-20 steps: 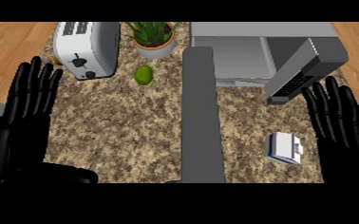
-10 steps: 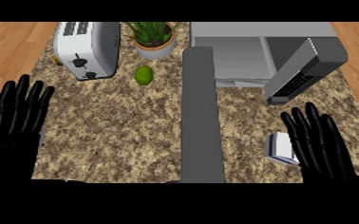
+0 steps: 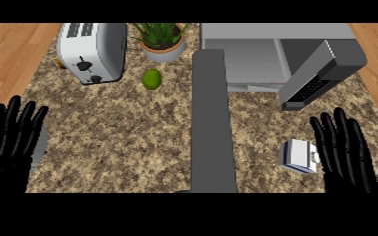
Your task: Pick up the milk, place it into the microwave and close the microwave
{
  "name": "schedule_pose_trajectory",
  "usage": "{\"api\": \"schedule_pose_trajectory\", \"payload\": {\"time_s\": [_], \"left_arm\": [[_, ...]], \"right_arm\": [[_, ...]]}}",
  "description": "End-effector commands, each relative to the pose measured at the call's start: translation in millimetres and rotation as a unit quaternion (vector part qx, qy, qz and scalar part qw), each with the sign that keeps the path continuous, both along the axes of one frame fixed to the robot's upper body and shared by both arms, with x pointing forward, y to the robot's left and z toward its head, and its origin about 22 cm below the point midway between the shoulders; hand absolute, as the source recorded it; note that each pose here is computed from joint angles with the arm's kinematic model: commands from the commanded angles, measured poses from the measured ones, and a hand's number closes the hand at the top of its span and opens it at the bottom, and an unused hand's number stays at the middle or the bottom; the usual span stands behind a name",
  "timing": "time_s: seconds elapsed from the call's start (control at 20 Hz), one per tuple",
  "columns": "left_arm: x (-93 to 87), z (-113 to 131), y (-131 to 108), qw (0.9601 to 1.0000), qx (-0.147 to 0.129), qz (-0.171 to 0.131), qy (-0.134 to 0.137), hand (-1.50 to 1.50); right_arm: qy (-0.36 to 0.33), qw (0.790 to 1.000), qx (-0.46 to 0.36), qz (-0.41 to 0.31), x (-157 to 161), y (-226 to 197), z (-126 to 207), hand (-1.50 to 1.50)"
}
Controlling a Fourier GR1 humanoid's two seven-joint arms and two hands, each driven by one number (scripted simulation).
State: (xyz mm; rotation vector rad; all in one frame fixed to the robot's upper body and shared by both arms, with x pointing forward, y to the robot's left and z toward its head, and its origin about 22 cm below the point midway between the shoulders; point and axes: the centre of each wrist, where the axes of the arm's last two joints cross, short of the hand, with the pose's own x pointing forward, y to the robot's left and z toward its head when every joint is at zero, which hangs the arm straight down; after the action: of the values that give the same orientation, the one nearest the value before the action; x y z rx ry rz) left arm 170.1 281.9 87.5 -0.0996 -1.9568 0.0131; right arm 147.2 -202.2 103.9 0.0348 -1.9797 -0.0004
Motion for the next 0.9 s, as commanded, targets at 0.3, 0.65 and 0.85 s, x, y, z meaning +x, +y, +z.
{"api": "schedule_pose_trajectory", "payload": {"time_s": [0.3, 0.65, 0.85], "left_arm": [[-23.1, -20, 19, 1.0, -0.004, -0.006, -0.001, -1.5], [-17.2, -8, 19, 1.0, 0.0, -0.007, -0.005, -1.5], [-32.0, -4, 12, 1.0, -0.004, -0.006, -0.003, -1.5]], "right_arm": [[0.034, 0.998, 0.014, -0.044, 27, -28, -35, -1.5], [0.067, 0.995, -0.005, -0.079, 34, -43, -88, -1.5], [0.068, 0.992, 0.007, -0.103, 15, -69, -103, -1.5]]}}
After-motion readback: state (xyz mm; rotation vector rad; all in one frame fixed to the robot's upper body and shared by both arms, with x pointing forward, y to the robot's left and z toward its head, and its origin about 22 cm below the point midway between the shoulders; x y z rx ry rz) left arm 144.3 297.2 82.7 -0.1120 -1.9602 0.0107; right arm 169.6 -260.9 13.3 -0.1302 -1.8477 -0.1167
